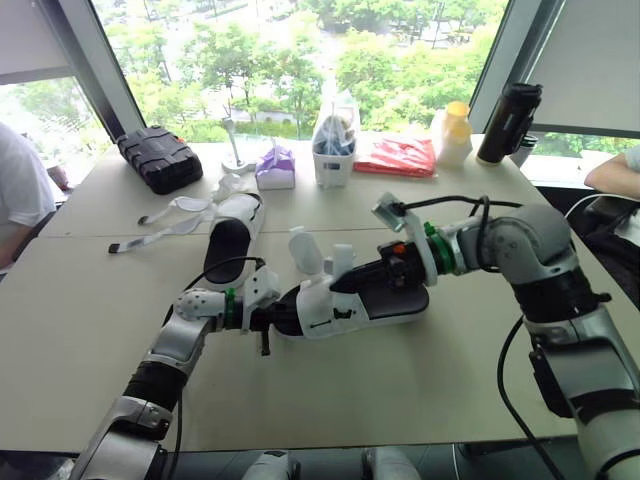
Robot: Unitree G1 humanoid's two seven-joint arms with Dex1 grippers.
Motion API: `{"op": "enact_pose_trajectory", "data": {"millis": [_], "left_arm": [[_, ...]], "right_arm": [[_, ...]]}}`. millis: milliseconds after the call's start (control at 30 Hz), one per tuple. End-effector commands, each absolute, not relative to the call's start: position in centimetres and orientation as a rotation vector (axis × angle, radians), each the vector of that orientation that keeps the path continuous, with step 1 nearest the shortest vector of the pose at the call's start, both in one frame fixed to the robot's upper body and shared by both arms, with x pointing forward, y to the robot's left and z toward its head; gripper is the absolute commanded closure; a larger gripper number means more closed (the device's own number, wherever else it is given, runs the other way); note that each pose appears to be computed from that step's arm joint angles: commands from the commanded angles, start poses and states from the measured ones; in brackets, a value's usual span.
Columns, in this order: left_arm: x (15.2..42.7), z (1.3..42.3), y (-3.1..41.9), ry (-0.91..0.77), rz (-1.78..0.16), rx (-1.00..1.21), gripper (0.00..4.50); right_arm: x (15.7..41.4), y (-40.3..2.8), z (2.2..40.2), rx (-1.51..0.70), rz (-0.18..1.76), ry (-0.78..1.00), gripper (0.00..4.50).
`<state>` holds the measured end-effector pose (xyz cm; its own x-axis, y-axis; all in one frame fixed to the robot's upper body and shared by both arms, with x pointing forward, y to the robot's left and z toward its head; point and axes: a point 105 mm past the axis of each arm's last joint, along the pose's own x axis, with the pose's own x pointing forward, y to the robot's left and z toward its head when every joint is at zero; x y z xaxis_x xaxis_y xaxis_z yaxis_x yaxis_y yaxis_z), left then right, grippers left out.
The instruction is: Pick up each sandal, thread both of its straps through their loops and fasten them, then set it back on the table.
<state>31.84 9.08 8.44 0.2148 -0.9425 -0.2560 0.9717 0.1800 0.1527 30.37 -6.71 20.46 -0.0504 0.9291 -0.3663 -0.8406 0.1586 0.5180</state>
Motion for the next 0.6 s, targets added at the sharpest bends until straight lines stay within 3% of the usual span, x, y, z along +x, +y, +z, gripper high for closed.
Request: {"op": "enact_pose_trajectory", "data": {"millis": [33, 600], "left_arm": [[31.1, 6.7, 8.7, 0.175, -1.386, 0.32, 4.5], [30.9, 6.8, 8.7, 0.168, -1.365, 0.315, 4.5]], "right_arm": [[32.0, -6.5, 19.9, 0.141, 1.445, 0.754, 4.43], [33.7, -7.2, 17.6, 0.022, 1.479, 0.851, 4.43]]}}
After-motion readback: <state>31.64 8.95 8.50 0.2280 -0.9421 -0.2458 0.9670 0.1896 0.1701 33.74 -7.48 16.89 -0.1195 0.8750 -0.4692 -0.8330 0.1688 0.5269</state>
